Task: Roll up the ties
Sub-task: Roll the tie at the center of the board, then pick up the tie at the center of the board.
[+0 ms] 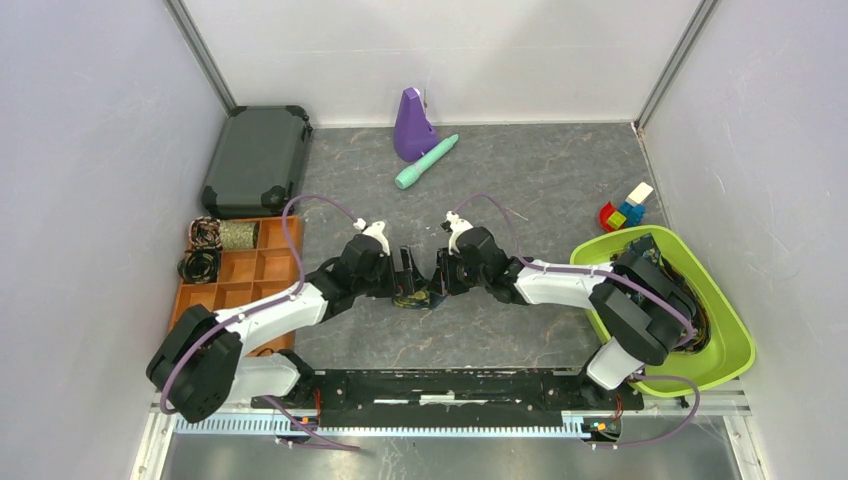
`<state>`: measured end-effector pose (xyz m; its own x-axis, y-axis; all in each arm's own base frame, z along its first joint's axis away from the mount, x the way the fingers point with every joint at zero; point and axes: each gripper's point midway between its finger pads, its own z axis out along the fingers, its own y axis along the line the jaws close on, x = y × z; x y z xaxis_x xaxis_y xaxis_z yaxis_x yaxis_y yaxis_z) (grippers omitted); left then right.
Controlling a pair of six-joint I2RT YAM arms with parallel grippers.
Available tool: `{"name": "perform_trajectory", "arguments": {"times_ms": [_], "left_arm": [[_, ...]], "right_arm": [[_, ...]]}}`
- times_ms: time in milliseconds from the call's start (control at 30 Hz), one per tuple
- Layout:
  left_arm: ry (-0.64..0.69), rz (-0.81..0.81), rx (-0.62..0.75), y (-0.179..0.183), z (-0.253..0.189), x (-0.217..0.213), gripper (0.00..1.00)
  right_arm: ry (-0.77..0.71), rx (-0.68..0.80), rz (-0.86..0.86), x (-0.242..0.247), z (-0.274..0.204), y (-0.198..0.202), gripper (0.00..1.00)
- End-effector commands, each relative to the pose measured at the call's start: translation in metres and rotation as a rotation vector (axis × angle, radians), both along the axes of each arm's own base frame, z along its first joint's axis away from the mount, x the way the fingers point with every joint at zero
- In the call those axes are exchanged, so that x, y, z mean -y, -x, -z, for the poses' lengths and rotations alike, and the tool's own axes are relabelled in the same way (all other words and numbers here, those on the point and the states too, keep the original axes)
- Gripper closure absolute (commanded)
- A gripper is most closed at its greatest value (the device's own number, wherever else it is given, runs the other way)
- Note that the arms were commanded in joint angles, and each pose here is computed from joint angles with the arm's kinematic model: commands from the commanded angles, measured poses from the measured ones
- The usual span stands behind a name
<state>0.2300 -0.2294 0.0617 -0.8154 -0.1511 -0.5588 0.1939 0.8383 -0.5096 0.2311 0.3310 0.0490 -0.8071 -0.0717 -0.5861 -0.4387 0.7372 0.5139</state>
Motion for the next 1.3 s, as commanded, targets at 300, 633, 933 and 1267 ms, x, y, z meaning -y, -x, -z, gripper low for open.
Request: {"name": "perform_trajectory", "arguments": {"times_ms": [300,633,933,1267], "left_arm": [[-0.071,-0.213,0.053,-0.01,0.003,-0.039,0.02],[0.032,-0.125,0.031,0.001,0.017,-0.019,0.08],[0.074,-0.117,-0.006,0.003,0.022,-0.009,0.12],[0.094,-0.157,-0.03,0.006,0.024,-0.008,0.24]], "right_arm": [[-0.046,0.008,-0.016,-0.015,-0.006,-0.005,0.72],[-0.055,-0.002,-0.023,-0.022,-0.004,-0.006,0.73],[-0.058,-0.006,-0.025,-0.025,-0.003,-0.005,0.73],[-0.061,-0.013,-0.029,-0.03,-0.001,-0.004,0.73]]}}
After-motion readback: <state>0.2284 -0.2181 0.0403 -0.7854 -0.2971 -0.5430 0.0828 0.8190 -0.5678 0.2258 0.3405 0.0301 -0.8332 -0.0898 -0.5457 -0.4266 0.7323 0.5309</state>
